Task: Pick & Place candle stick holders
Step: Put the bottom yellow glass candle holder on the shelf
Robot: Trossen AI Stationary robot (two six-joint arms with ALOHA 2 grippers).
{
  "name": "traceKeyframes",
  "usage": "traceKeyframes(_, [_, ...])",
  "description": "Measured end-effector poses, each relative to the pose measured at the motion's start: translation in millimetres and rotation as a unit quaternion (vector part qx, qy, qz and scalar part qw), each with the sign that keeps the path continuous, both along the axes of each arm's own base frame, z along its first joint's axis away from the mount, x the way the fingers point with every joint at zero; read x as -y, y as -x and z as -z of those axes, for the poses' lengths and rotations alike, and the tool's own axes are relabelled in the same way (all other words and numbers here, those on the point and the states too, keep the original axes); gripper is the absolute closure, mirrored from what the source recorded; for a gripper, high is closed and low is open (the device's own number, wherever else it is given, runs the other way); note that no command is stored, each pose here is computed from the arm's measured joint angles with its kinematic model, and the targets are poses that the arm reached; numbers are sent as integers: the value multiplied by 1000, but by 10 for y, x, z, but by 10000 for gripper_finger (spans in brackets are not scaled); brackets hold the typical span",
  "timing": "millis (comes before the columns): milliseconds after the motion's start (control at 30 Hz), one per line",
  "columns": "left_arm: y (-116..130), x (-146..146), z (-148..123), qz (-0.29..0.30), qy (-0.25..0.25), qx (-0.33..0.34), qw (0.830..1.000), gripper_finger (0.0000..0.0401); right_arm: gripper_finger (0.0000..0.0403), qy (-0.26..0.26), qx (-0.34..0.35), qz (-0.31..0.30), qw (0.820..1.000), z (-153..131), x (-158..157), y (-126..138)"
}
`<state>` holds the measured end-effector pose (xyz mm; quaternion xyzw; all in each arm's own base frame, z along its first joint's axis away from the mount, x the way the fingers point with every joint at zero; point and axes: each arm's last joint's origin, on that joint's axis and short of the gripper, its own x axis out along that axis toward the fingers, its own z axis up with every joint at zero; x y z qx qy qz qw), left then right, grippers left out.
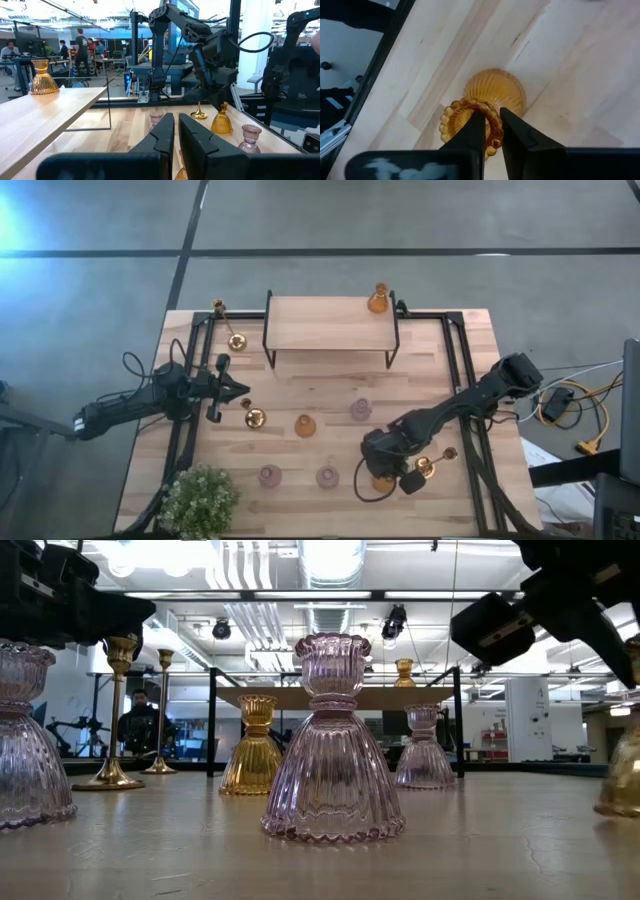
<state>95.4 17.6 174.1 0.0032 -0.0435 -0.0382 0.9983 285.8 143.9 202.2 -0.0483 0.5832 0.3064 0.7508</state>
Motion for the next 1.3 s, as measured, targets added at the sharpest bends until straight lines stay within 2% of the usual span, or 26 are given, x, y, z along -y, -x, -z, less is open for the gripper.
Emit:
traceKeyframes(100, [0,0,0,0,0,0,1000,371,380,7,-9,4,1000,-92,19,-3])
traceKeyframes(300, [0,0,0,0,0,0,1000,371,380,27,-46,-10,999,-470,90,4])
traceKeyframes(500, [0,0,0,0,0,0,1000,371,380,25,-24,-28,999,-981,243,-59])
traceKeyframes(633, [0,0,0,0,0,0,1000,371,380,21,13,-22,999,-1335,469,-122])
traceKeyframes(833, [0,0,0,0,0,0,1000,371,380,19,76,55,995,-1748,1065,-229])
traceKeyframes(967, [0,0,0,0,0,0,1000,371,380,29,79,131,988,-1893,1561,-261])
traceKeyframes(1167, [0,0,0,0,0,0,1000,371,381,50,78,210,973,-1945,2273,-458])
traceKeyframes(1300, [0,0,0,0,0,0,1000,371,381,85,60,252,962,-1884,2698,-618])
